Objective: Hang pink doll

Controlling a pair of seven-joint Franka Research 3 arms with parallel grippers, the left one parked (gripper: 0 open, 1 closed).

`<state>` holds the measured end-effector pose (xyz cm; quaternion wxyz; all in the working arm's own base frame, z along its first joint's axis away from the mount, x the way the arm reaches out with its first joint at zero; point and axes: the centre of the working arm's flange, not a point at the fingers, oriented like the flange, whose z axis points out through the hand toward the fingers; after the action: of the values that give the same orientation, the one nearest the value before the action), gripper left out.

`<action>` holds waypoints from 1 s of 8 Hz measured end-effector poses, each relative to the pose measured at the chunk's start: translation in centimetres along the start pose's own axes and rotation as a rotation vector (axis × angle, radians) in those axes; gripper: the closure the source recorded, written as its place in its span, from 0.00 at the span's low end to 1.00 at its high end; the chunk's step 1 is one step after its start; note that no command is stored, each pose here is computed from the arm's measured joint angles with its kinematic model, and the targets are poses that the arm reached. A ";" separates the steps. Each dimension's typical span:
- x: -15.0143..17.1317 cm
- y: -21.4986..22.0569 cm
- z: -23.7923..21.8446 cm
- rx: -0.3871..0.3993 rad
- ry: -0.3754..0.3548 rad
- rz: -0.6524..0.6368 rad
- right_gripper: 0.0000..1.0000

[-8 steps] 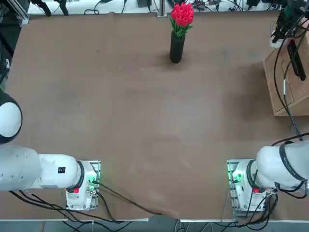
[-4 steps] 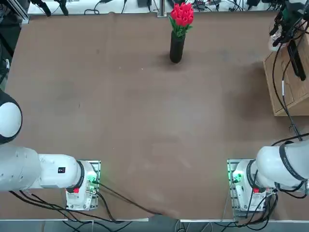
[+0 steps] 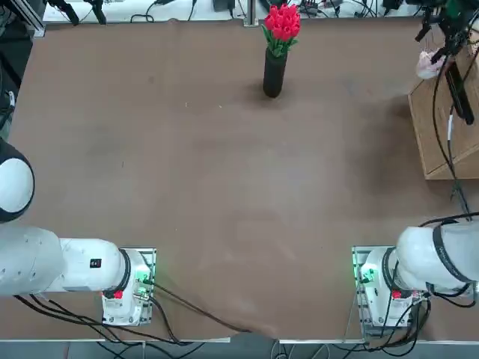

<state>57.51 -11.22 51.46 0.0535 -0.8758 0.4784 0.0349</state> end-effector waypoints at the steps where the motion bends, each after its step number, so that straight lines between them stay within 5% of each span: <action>1: -1.4 -1.3 -1.9 0.010 0.007 -0.154 0.00; 4: -4.1 -3.7 -2.8 0.005 0.003 -0.724 0.00; 7: -6.7 -6.2 -5.5 -0.106 0.111 -0.964 0.00; 8: -8.0 -6.2 -6.9 -0.137 0.095 -1.024 0.00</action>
<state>58.51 -2.13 59.62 -0.0156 -0.9998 -0.0130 -0.0043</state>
